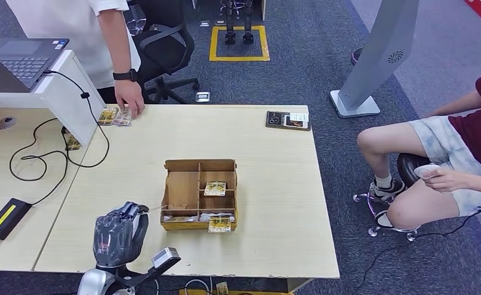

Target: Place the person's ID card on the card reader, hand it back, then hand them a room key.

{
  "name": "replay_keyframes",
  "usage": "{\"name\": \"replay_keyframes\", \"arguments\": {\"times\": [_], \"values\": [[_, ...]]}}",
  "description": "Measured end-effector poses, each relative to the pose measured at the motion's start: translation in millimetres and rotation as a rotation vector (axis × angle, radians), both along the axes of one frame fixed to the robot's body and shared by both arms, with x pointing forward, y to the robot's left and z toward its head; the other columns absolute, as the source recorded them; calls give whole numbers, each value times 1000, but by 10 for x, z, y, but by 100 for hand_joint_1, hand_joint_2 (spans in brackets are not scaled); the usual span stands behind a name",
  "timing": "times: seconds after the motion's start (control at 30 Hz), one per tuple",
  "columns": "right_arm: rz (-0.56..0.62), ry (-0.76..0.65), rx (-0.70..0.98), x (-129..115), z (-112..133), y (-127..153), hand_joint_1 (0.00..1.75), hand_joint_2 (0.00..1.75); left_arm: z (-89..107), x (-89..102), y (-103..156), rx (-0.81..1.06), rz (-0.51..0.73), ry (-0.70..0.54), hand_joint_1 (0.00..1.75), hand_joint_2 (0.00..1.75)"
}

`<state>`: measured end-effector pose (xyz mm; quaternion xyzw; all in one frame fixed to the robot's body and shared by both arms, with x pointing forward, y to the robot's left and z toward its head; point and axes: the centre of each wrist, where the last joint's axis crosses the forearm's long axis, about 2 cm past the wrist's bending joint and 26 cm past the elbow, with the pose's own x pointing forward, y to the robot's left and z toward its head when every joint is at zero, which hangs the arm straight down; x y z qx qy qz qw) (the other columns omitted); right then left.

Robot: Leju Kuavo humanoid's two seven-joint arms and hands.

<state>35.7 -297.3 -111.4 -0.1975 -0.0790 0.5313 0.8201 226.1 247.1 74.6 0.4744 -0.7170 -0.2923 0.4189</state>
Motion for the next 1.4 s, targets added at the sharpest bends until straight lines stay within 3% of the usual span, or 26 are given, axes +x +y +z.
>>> {"name": "replay_keyframes", "arguments": {"times": [0.73, 0.9, 1.2, 1.4], "values": [[71, 4, -11, 4, 0, -39, 0, 175, 62, 87, 189, 131, 194, 26, 175, 175], [106, 11, -19, 14, 1, -38, 0, 175, 83, 171, 364, 136, 391, 60, 175, 175], [123, 8, -16, 16, 1, -39, 0, 175, -85, 199, 472, 162, 416, 137, 175, 175], [125, 6, -24, 15, 2, -39, 0, 175, -323, 200, 476, 162, 399, 297, 175, 175]]}}
